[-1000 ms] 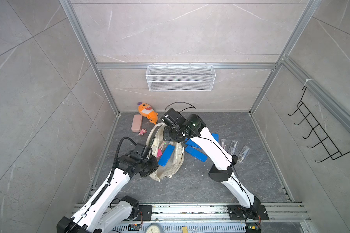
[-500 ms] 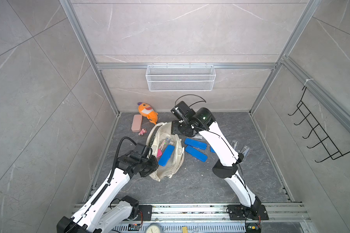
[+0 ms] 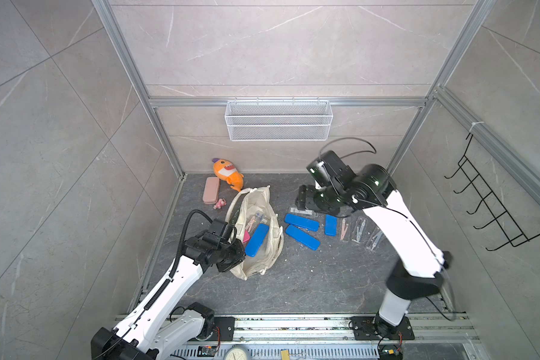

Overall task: Take out the compass set from the canvas bag
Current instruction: Pick up the compass set from the canvas bag.

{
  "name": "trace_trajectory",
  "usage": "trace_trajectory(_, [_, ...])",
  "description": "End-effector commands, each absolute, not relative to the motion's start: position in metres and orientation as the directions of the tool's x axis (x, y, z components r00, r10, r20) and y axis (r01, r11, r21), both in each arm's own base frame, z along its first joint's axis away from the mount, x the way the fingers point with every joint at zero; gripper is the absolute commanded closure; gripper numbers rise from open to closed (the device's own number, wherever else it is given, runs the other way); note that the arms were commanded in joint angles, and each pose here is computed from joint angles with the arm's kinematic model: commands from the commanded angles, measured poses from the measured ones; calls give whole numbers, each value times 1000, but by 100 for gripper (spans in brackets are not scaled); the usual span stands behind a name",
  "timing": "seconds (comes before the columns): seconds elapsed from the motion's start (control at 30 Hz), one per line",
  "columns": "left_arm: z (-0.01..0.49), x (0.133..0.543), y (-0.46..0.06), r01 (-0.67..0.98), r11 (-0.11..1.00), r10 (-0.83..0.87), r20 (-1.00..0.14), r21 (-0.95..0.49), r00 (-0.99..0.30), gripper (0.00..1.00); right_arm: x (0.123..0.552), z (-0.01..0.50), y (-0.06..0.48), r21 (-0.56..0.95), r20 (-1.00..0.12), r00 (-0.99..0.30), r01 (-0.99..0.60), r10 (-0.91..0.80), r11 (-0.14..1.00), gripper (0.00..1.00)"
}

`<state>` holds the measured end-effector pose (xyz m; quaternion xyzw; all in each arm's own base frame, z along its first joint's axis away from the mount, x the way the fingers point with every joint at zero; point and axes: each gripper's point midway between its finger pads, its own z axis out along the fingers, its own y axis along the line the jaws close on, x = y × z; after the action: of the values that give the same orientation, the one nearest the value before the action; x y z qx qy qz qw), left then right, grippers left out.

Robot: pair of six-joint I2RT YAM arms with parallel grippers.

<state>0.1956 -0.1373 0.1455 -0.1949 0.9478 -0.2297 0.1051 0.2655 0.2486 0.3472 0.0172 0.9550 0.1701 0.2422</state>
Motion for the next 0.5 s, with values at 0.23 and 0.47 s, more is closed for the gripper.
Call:
trace_trajectory(0.23, [157, 211, -147, -258, 827, -378, -152, -500, -913, 100, 229, 290, 174, 495, -407, -836, 135, 367, 858, 21])
trace_trajectory(0.47, [160, 213, -146, -268, 822, -394, -160, -503, -905, 100, 253, 279, 214, 545, -378, -855, 105, 355, 832, 23])
